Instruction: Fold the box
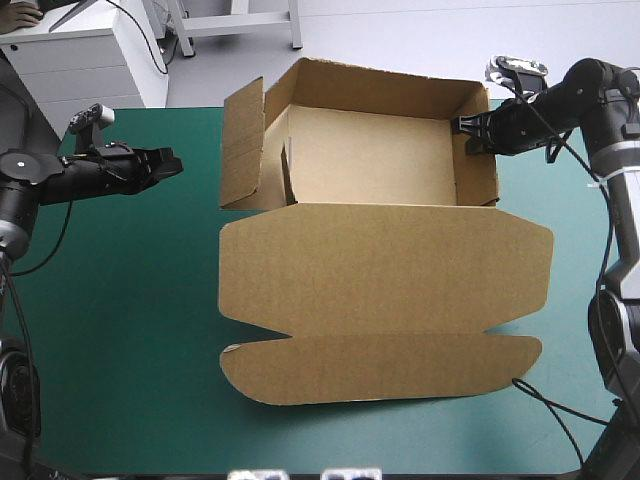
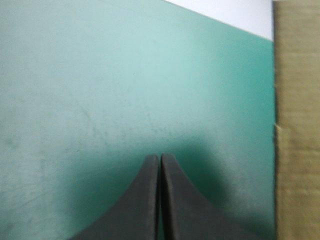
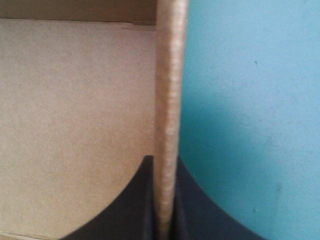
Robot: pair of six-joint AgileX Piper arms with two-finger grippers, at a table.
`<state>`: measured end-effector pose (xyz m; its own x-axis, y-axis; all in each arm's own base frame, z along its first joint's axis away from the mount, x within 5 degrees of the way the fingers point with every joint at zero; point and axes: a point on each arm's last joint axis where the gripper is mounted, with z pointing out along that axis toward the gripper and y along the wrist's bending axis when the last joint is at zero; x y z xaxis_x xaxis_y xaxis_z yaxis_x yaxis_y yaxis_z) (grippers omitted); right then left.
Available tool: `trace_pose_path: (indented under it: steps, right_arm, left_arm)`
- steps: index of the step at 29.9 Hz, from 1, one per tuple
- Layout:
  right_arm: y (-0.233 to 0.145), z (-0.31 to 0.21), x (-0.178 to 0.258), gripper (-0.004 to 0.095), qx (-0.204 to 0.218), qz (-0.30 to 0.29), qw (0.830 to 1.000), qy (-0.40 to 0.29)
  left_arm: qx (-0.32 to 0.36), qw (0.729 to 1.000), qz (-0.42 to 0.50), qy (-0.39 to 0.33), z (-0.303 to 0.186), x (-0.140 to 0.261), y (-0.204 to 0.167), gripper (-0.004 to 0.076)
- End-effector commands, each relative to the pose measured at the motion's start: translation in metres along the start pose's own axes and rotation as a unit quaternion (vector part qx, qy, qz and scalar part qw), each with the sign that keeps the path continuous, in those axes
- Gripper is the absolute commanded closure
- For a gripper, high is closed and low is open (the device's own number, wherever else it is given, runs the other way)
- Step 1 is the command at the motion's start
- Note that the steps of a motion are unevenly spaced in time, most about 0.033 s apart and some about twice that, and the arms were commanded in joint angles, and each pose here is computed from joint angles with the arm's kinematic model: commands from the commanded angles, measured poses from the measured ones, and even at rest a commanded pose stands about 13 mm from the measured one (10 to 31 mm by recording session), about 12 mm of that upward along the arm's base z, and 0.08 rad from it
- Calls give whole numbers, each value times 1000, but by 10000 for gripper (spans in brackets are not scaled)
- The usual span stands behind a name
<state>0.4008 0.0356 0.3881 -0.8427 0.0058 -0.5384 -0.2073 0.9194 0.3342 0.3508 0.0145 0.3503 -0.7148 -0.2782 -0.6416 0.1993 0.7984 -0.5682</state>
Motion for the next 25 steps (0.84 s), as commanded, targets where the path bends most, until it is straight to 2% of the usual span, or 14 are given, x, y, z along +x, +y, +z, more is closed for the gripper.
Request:
trace_pose_path:
  steps: [1, 7, 19, 25]
  right_arm:
    - [27, -47, -2, 922, -48, -15, 997, -60]
    - [36, -57, -1, 921, -80, -14, 994, -73]
    - [49, -48, -1, 921, -82, -34, 994, -68]
    - [52, -47, -5, 921, -81, -30, 992, -89]
  left_arm:
    - [74, 996, -9, -55, -12, -14, -23, 731]
    - [99, 994, -14, -45, -10, -13, -26, 731]
    - [236, 972, -9, -18, -19, -8, -51, 731]
    - [263, 965, 9, -9, -30, -5, -63, 731]
